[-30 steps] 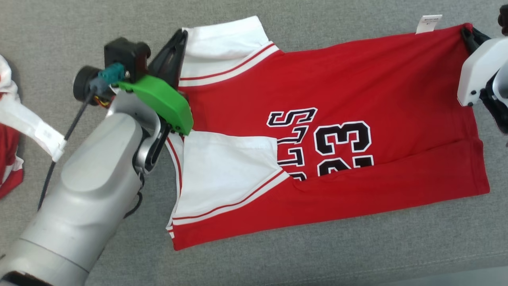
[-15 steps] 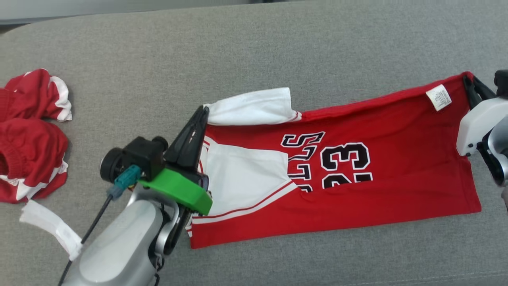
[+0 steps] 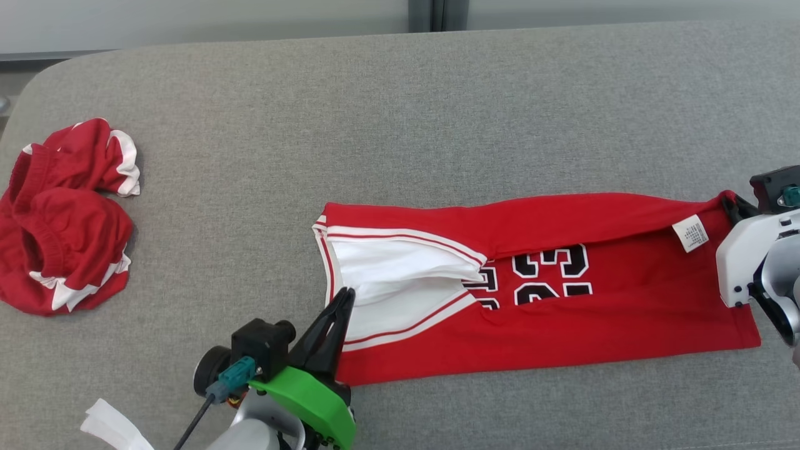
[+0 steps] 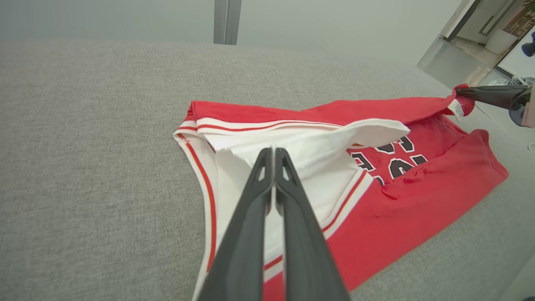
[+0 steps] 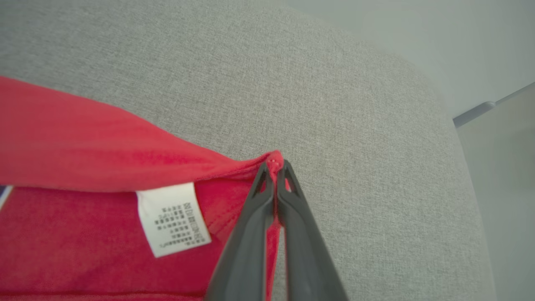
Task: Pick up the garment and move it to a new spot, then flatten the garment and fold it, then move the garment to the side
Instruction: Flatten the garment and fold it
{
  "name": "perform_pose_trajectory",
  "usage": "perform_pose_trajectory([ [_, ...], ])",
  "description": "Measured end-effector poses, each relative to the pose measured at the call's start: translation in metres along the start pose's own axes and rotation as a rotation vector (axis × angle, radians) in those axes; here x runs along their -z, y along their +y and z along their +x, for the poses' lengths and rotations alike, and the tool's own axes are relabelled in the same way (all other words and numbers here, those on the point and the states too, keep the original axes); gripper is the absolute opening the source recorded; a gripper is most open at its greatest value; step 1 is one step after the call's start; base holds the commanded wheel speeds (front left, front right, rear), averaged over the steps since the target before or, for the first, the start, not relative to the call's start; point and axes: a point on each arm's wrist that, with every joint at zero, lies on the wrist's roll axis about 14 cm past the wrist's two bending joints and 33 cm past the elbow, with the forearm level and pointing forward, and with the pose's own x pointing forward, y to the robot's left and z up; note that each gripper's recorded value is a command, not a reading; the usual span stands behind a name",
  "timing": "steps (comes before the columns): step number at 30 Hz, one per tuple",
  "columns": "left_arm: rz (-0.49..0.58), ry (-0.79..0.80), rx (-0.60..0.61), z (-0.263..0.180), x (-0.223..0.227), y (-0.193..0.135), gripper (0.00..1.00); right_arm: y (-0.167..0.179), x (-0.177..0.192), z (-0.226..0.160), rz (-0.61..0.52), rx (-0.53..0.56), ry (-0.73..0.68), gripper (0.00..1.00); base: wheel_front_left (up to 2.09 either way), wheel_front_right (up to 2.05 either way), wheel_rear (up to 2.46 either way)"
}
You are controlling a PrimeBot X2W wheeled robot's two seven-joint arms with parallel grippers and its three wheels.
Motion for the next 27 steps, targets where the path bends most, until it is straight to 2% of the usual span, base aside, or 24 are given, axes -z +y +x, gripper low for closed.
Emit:
perform_pose_trajectory([
  [2, -0.015, 0.02, 0.0, -0.003, 0.007, -0.003, 0.0, 0.0, 0.004, -0.002, -0.001, 0.001, 0.013, 0.0, 0.0, 0.0, 0.0],
  [4, -0.033, 0.036, -0.006, -0.006, 0.014, -0.006, 0.0, -0.001, 0.009, -0.005, -0.011, 0.002, 0.035, 0.11, 0.0, 0.0, 0.0],
  [5, -0.043, 0.044, -0.011, -0.007, 0.017, -0.007, 0.0, -0.002, 0.011, -0.007, -0.015, 0.003, 0.045, 0.26, 0.0, 0.0, 0.0],
  [6, -0.049, 0.048, -0.013, -0.008, 0.019, -0.008, 0.0, -0.002, 0.013, -0.008, -0.016, 0.002, 0.052, 0.26, 0.0, 0.0, 0.0],
  [8, -0.055, 0.059, -0.026, -0.01, 0.023, -0.007, 0.0, -0.001, 0.016, -0.011, -0.02, -0.002, 0.063, 0.33, 0.0, 0.0, 0.0],
  [9, -0.06, 0.065, -0.029, -0.012, 0.026, -0.007, 0.0, -0.001, 0.016, -0.011, -0.021, -0.001, 0.061, 0.5, 0.0, 0.0, 0.0],
  [10, -0.065, 0.072, -0.033, -0.013, 0.028, -0.007, 0.0, -0.002, 0.015, -0.012, -0.02, 0.0, 0.057, 0.84, 0.0, 0.0, 0.0],
  [11, -0.07, 0.079, -0.038, -0.015, 0.031, -0.007, 0.0, -0.003, 0.014, -0.013, -0.019, 0.003, 0.058, 1.0, 0.0, 0.0, 0.0],
  [17, -0.085, 0.108, -0.053, -0.023, 0.042, -0.006, 0.0, -0.01, 0.013, -0.019, 0.002, 0.022, 0.046, 1.0, 0.0, 0.0, 0.0],
  [18, -0.085, 0.107, -0.053, -0.024, 0.042, -0.007, 0.3, -0.013, 0.013, -0.02, 0.019, 0.028, 0.04, 1.0, 0.0, 0.0, 0.0],
  [19, -0.084, 0.108, -0.054, -0.025, 0.042, -0.007, 0.49, -0.015, 0.012, -0.022, 0.036, 0.035, 0.034, 1.0, 0.0, 0.0, 0.0],
  [20, -0.082, 0.107, -0.055, -0.025, 0.041, -0.007, 1.0, -0.017, 0.011, -0.024, 0.049, 0.042, 0.024, 1.0, 0.0, 0.0, 0.0],
  [25, -0.094, 0.067, -0.074, -0.028, 0.033, -0.005, 1.0, -0.022, 0.001, -0.033, 0.152, 0.066, -0.026, 1.0, 0.0, 0.0, 0.0],
  [27, -0.1, 0.022, -0.091, -0.028, 0.021, -0.001, 1.0, -0.019, -0.003, -0.036, 0.228, 0.065, -0.05, 1.0, 0.0, 0.0, 0.0],
])
